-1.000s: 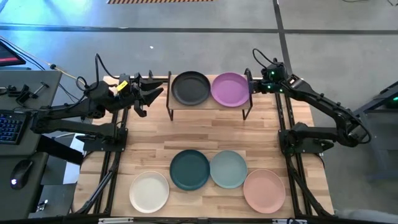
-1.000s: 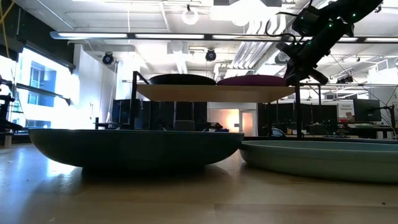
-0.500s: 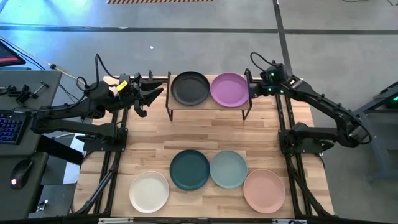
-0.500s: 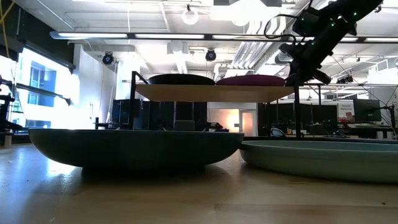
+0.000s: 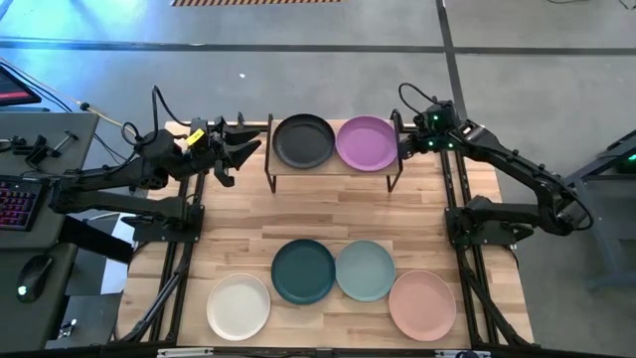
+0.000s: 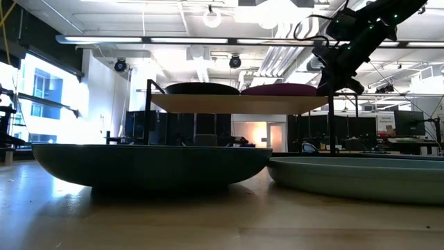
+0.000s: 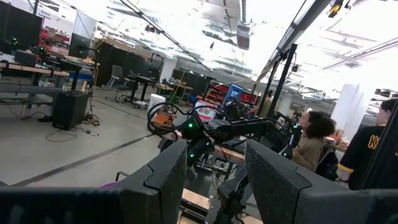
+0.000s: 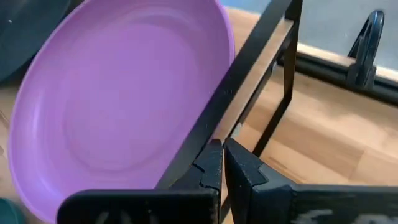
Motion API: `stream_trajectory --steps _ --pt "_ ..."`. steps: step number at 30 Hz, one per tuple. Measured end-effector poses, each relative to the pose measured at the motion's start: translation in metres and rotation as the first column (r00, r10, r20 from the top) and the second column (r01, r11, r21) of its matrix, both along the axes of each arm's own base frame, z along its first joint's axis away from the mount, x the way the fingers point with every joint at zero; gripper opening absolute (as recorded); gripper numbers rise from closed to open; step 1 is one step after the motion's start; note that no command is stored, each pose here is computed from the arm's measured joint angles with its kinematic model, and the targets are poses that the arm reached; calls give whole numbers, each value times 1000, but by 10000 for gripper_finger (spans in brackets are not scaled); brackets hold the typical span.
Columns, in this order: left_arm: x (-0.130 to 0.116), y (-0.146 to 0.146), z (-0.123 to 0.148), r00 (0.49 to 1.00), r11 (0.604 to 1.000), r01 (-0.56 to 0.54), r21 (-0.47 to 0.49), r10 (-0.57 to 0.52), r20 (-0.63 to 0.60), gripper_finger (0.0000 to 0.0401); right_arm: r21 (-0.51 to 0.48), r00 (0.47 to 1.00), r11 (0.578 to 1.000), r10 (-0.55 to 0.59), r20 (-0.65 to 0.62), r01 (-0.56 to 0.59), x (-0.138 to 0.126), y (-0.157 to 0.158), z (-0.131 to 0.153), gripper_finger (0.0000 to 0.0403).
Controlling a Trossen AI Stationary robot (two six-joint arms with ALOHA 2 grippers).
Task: Place and stack plates onto a shelf
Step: Adjust the shelf, then stack the white plate on top of the black plate on the shelf
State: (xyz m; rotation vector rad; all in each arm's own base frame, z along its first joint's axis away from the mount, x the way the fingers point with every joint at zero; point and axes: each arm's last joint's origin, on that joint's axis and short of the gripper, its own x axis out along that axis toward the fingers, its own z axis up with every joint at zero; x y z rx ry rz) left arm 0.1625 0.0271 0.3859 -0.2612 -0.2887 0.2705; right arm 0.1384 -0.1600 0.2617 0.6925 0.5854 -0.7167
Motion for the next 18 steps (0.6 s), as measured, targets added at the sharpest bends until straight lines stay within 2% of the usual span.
stream_trajectory --steps 11,18 --pt "0 0 0 1000 1000 -17 1 17 -4 154 12 998 999 51 22 -52 1 1 0 0" --pt "-3 0 0 1000 999 -24 30 25 -18 154 11 992 997 74 -102 -74 -12 12 -1 0"
